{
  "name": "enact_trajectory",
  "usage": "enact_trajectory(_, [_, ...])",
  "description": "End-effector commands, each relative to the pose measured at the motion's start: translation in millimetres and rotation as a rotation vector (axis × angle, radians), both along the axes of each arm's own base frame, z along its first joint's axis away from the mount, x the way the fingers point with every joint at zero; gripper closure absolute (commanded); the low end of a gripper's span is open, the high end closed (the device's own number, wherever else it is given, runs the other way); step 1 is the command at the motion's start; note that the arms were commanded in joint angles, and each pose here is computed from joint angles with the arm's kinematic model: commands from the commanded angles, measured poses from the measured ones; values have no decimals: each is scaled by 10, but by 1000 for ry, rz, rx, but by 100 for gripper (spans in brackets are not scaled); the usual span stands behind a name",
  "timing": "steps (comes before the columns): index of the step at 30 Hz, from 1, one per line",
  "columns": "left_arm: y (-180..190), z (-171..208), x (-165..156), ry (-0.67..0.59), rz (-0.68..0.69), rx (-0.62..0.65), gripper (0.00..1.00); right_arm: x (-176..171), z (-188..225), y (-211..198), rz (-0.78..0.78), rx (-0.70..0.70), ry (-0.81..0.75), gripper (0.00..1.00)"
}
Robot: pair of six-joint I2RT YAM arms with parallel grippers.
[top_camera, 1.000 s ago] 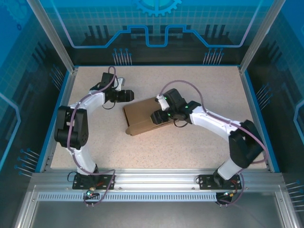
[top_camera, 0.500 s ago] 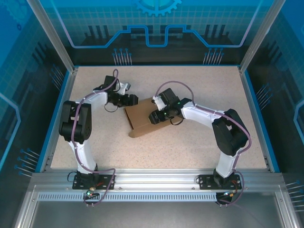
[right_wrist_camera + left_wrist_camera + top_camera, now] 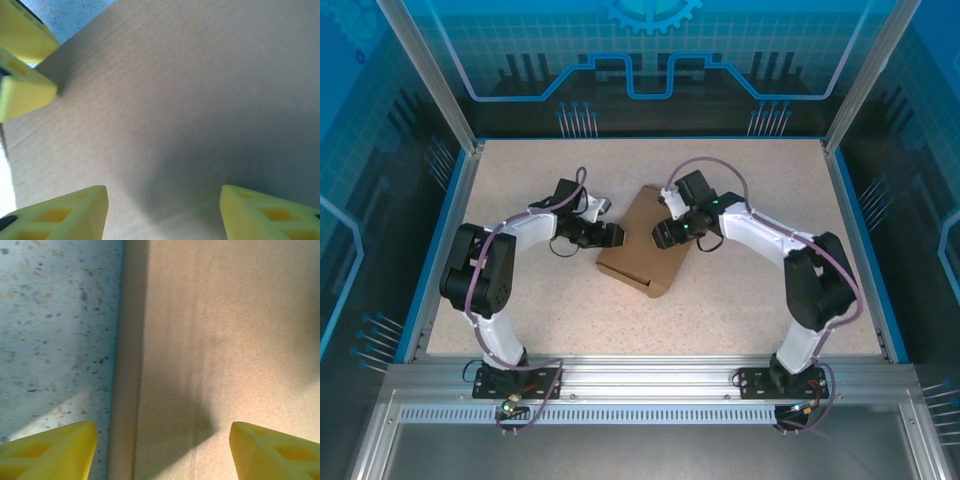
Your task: Fold the paper box
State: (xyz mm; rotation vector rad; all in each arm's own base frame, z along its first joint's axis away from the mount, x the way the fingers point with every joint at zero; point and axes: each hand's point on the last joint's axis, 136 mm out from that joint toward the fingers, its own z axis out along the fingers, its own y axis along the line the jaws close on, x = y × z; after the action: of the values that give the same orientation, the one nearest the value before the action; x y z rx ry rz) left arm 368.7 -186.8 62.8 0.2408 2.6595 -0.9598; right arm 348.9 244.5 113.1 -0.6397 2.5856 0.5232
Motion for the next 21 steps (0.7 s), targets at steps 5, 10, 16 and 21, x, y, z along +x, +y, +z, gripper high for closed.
enact_trajectory(5, [53, 77, 173, -53, 16, 63, 25, -273, 81, -490, -150, 122, 74, 33])
enact_trajectory(10, [1, 18, 320, -36, 6, 58, 26, -231, -24, -460, -209, 228, 109, 27])
enact_trajectory(16, [-33, -78, 312, -7, 1, 45, 31, -129, -247, -310, -227, 325, 184, 22])
enact_trajectory(21, [-39, -151, 242, 22, 3, 38, 38, -46, -399, -189, -231, 404, 233, 21])
